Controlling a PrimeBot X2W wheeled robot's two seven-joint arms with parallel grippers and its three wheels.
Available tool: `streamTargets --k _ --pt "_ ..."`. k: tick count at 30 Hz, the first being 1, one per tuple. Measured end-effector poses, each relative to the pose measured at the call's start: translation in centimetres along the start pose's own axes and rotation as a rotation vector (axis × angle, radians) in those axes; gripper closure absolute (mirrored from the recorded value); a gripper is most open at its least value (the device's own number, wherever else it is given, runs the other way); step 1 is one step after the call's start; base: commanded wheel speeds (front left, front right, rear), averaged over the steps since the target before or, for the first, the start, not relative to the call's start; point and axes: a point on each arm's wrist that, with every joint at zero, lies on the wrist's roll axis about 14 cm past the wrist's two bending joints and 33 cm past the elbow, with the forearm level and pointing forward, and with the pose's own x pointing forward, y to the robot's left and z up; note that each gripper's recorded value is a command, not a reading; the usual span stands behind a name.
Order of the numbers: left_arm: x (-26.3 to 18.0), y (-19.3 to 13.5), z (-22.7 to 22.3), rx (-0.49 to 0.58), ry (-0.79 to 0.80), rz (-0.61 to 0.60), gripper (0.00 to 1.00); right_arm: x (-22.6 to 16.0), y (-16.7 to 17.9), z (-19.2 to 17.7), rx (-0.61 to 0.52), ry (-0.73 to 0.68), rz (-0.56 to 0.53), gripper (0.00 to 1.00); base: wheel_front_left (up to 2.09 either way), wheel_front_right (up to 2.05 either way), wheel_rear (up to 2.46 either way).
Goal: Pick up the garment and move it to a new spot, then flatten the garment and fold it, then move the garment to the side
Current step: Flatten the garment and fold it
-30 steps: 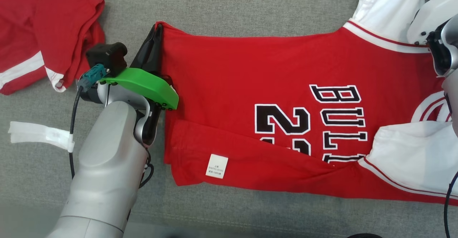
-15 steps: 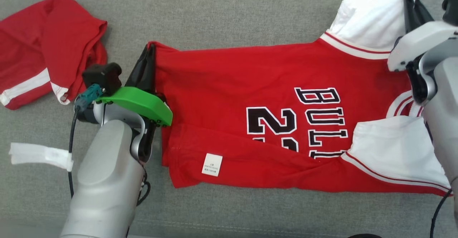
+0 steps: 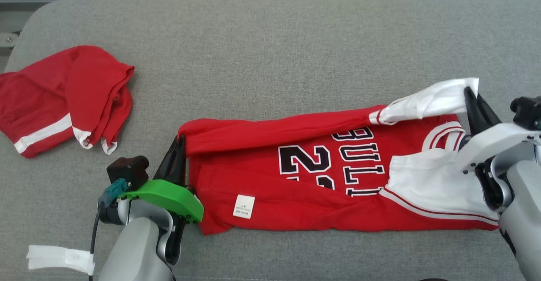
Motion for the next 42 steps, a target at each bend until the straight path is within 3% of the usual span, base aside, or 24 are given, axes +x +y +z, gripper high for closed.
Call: streamTargets --k 14,15,16,17,18,28,34,42 --pt "-3.4 -0.4 -4.0 -0.032 0.095 0.003 1.0 -6.8 -1.2 -4.9 0.09 0.097 -0.087 0.99 0.0 0.0 0.0" --pt "-3.5 -0.4 -4.2 -0.032 0.102 0.004 0.97 -7.1 -1.3 -5.2 0.089 0.105 -0.093 0.64 0.0 0.0 0.0" --pt "-3.7 -0.4 -4.5 -0.027 0.11 0.004 0.71 -7.3 -1.5 -5.4 0.093 0.107 -0.1 0.51 0.0 0.0 0.0" --pt "-3.8 -0.4 -4.7 -0.021 0.115 0.003 0.49 -7.5 -1.7 -5.6 0.096 0.11 -0.108 0.22 0.0 0.0 0.0" --pt "-4.0 -0.3 -4.9 -0.021 0.12 0.007 0.02 -7.7 -1.8 -5.7 0.095 0.114 -0.113 0.0 0.0 0.0 0.0" --pt "-5.7 0.9 -4.7 0.002 0.101 0.055 0.0 -9.4 -3.5 -4.7 0.13 0.064 -0.182 0.0 0.0 0.0 0.0" --pt "-6.1 1.4 -3.2 0.034 0.048 0.07 0.0 -8.2 -1.8 -3.4 0.143 0.014 -0.146 0.0 0.0 0.0 0.0" --pt "-6.5 1.7 -2.8 0.03 0.03 0.079 0.0 -7.0 0.1 -6.8 0.131 0.151 -0.118 0.0 0.0 0.0 0.0"
